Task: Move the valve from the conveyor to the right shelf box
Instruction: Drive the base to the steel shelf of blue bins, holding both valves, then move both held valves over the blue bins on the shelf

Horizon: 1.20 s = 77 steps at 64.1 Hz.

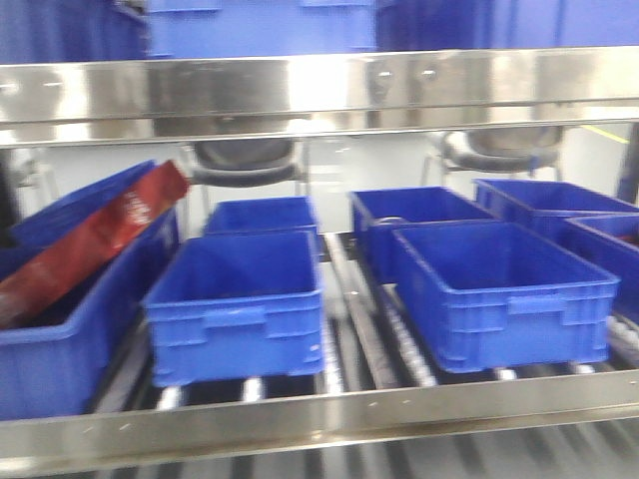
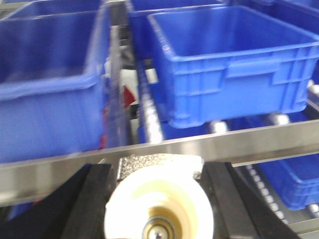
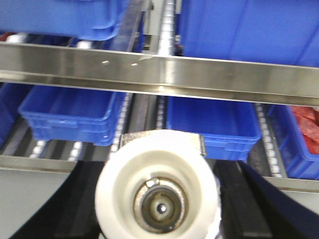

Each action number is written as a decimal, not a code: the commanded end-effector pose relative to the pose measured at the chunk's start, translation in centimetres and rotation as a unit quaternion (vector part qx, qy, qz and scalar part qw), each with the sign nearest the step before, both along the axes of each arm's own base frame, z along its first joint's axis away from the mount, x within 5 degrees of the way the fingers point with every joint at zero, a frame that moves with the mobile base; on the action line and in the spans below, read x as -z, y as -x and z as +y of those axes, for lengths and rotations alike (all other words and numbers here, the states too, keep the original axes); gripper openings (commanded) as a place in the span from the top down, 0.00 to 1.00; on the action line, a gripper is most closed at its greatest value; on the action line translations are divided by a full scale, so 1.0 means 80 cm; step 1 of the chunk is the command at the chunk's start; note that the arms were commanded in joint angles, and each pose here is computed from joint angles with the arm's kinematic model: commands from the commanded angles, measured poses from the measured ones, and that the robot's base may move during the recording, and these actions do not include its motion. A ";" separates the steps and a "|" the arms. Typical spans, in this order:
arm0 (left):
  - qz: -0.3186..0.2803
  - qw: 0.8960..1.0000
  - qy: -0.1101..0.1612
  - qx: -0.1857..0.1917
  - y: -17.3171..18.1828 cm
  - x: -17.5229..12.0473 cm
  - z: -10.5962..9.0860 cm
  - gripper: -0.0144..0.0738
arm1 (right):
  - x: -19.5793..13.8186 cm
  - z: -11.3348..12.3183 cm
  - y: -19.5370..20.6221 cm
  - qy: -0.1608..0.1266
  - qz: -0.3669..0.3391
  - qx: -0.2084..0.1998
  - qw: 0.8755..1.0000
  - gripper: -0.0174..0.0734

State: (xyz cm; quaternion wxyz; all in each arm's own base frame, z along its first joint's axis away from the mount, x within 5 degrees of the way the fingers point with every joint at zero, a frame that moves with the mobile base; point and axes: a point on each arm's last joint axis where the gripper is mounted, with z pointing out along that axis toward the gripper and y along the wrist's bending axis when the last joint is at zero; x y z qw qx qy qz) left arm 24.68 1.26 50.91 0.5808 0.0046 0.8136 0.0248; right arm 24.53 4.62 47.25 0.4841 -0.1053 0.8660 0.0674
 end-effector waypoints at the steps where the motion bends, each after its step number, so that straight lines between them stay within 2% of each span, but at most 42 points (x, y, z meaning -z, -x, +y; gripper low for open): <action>1: -0.037 0.999 0.003 0.001 0.005 -0.013 -0.001 0.96 | -0.019 -0.001 0.005 -0.007 -0.051 0.003 0.999 0.98; 77: -0.037 0.999 0.003 0.001 0.005 -0.013 -0.001 0.96 | -0.019 -0.001 0.005 -0.007 -0.051 0.003 0.999 0.98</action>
